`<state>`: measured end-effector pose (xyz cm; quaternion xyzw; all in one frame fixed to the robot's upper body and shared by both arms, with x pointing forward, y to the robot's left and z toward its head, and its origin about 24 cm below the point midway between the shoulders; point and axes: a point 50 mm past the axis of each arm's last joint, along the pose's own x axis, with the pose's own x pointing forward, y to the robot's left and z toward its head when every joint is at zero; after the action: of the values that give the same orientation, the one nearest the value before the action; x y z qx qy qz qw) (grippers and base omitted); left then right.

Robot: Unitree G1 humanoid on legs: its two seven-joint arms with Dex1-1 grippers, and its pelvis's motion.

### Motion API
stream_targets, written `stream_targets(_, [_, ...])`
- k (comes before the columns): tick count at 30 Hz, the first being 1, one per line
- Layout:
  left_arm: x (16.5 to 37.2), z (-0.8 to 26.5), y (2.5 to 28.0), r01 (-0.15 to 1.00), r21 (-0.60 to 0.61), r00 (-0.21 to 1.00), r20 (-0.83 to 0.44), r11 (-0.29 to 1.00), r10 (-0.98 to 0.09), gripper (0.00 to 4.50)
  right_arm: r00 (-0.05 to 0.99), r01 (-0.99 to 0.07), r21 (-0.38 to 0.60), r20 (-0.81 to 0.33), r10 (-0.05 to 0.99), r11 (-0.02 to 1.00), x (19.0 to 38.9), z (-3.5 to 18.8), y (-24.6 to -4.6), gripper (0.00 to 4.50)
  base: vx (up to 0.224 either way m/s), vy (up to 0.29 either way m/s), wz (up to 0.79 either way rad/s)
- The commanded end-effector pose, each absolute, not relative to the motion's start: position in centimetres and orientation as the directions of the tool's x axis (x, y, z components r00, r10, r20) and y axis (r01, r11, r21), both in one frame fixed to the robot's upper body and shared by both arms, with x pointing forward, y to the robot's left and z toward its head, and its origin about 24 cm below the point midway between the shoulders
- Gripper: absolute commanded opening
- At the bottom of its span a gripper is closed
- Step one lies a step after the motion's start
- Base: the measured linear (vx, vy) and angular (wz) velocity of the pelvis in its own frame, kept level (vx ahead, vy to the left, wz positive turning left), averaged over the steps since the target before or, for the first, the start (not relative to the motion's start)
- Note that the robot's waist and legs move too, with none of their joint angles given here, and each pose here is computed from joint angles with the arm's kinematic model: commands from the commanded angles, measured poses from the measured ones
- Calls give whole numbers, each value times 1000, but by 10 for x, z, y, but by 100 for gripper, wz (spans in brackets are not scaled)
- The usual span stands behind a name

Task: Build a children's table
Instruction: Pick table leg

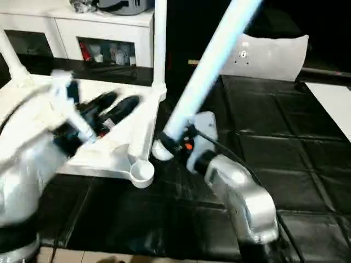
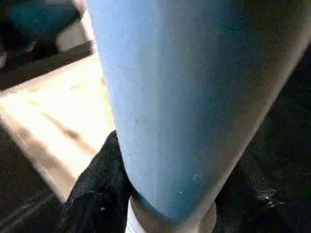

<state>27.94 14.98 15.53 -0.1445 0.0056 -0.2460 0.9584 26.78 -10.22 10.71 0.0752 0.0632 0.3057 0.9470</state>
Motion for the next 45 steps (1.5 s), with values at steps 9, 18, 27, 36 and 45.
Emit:
stream_targets(9, [257,110,171,237,-118,965,-89,964,-248,393,896,-388,212,-140,421,897,249,84,-120,190,0,0,0])
stream_targets(18, [255,111,167,241,-94,967,-62,966,-248,393,888,-381,305,-141,437,873,245,80,-115,190,-2,123,1])
stream_targets(27, [260,111,153,239,-90,967,-68,967,-246,393,870,-423,304,-126,476,854,252,85,-114,190,-64,177,-15])
stream_targets(36, [259,110,141,250,-87,963,-78,964,-257,393,879,-430,216,-120,461,877,258,85,-124,190,-90,22,17])
stream_targets(45, [257,106,143,242,-61,965,-93,968,-247,393,876,-434,207,-130,464,877,253,86,-127,190,-54,-52,-2])
